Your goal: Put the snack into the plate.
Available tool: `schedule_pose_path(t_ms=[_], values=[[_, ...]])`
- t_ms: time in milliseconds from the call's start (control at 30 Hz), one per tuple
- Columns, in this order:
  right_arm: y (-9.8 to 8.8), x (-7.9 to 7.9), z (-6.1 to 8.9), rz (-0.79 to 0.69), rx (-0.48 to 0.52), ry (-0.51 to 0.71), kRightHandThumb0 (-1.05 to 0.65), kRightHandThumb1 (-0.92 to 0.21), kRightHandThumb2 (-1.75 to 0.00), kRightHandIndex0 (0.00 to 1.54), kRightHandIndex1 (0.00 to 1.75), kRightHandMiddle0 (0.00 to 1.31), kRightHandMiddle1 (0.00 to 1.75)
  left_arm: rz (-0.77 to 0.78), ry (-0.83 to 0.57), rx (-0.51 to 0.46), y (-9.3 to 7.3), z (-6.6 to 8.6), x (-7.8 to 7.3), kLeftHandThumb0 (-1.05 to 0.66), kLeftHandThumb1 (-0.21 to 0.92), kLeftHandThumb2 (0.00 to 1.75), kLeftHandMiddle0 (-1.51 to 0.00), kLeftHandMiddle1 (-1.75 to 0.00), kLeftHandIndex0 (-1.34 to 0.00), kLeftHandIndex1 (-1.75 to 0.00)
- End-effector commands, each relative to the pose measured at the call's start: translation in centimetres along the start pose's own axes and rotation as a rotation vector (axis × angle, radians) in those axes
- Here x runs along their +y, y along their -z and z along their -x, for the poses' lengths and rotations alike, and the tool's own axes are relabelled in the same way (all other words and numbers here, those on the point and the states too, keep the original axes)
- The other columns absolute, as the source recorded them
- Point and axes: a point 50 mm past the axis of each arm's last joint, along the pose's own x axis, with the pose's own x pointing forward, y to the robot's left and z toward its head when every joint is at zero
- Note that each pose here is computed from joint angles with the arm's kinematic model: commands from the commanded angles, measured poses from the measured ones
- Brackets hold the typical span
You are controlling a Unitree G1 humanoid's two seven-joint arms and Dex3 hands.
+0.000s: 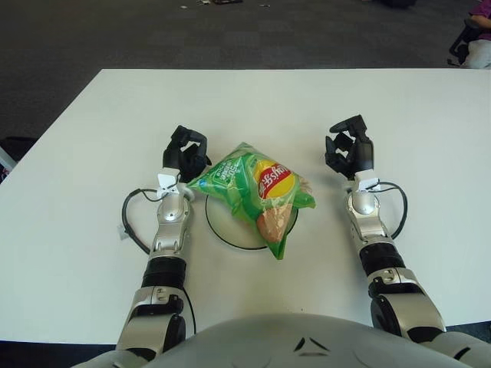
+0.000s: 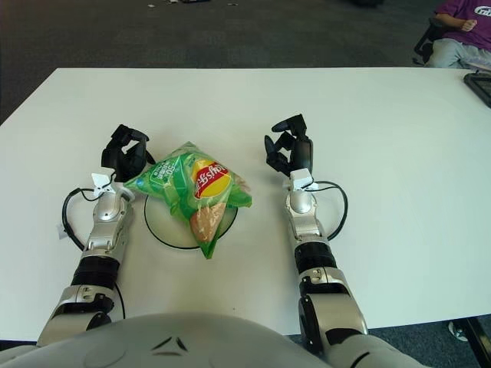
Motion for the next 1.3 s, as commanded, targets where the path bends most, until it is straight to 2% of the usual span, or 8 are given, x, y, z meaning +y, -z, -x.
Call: schedule_pose_path(t_ms=[0, 267, 1267], values=[[3.1, -0.3, 3.4, -0.042, 0.187, 0.014, -0.37, -0.77, -0.72, 0.85, 1.75, 0.3, 1.75, -0.011, -0.005, 0.013, 0.1, 0.3, 0.1, -0.21, 0.92, 0.35, -0.92, -1.75, -0.51, -1.75], [2.6, -0.7, 3.0, -0.109, 0.226, 0.013, -0.37, -0.74, -0.75, 0.86, 1.75, 0.31, 1.75, -0.017, -0.002, 0.02, 0.1, 0.3, 0.1, -0.22, 0.92, 0.35, -0.92, -1.75, -0.51, -1.75], [2.1, -0.7, 3.2, -0.088, 0.232, -0.002, -0.38, -0.69, -0.83, 0.88, 1.75, 0.34, 1.75, -0.022, 0.009, 0.033, 0.2, 0.3, 0.1, -0.22, 0.92, 0.34, -0.92, -1.75, -0.52, -1.75]])
